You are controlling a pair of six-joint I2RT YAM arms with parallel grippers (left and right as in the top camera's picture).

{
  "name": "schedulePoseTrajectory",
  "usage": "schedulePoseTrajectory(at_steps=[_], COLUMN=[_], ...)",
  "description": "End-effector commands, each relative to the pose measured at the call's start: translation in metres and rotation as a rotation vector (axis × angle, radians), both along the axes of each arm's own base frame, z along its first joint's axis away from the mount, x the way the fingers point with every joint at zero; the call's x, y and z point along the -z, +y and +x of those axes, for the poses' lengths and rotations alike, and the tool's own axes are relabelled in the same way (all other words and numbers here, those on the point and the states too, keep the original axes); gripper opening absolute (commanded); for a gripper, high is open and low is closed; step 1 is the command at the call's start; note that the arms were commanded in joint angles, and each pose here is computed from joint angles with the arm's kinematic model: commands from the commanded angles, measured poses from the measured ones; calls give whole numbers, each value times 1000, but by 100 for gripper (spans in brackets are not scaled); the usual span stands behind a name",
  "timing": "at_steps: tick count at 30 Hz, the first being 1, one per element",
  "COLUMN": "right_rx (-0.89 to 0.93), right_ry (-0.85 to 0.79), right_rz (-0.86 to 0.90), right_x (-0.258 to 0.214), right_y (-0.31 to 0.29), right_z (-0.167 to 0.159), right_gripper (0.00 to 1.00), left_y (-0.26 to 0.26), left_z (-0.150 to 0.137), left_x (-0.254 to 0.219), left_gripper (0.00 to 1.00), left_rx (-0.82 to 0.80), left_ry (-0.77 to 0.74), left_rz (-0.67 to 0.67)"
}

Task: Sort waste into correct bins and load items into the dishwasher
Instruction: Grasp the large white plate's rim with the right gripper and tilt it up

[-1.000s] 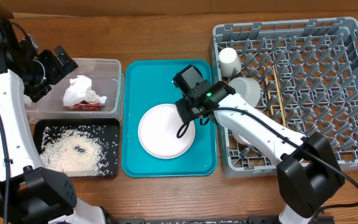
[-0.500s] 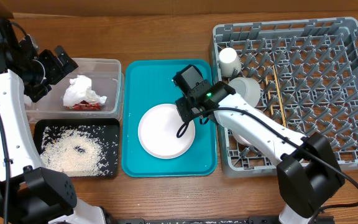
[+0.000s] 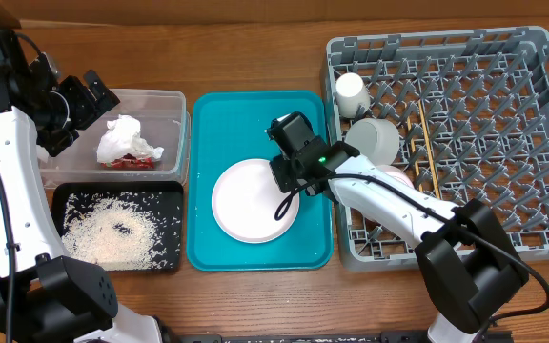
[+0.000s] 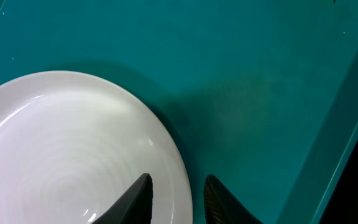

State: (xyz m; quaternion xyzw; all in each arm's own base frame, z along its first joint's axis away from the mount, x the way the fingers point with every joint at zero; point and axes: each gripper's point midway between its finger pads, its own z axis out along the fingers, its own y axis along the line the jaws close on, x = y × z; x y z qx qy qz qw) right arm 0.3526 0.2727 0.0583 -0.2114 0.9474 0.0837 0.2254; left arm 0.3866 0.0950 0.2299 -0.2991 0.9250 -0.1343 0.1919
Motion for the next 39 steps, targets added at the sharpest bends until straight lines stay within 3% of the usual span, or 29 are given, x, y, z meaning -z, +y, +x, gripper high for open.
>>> schedulePoseTrajectory(at_steps=[1, 19, 39], right_rx=[-4, -98, -153], right_ry=[-6, -52, 0], right_rz=[-12, -39, -108], right_x=[4, 2, 34], right_y=[-1, 2, -2], right_z=[-1, 4, -2], right_gripper=[30, 33, 36], left_y=[0, 0, 0], left_z=[1, 1, 1], left_x=[-10, -11, -11], left_gripper=[100, 100, 100], left_rx=[-8, -8, -8], left_ry=[-27, -27, -27], left_rz=[11, 11, 11])
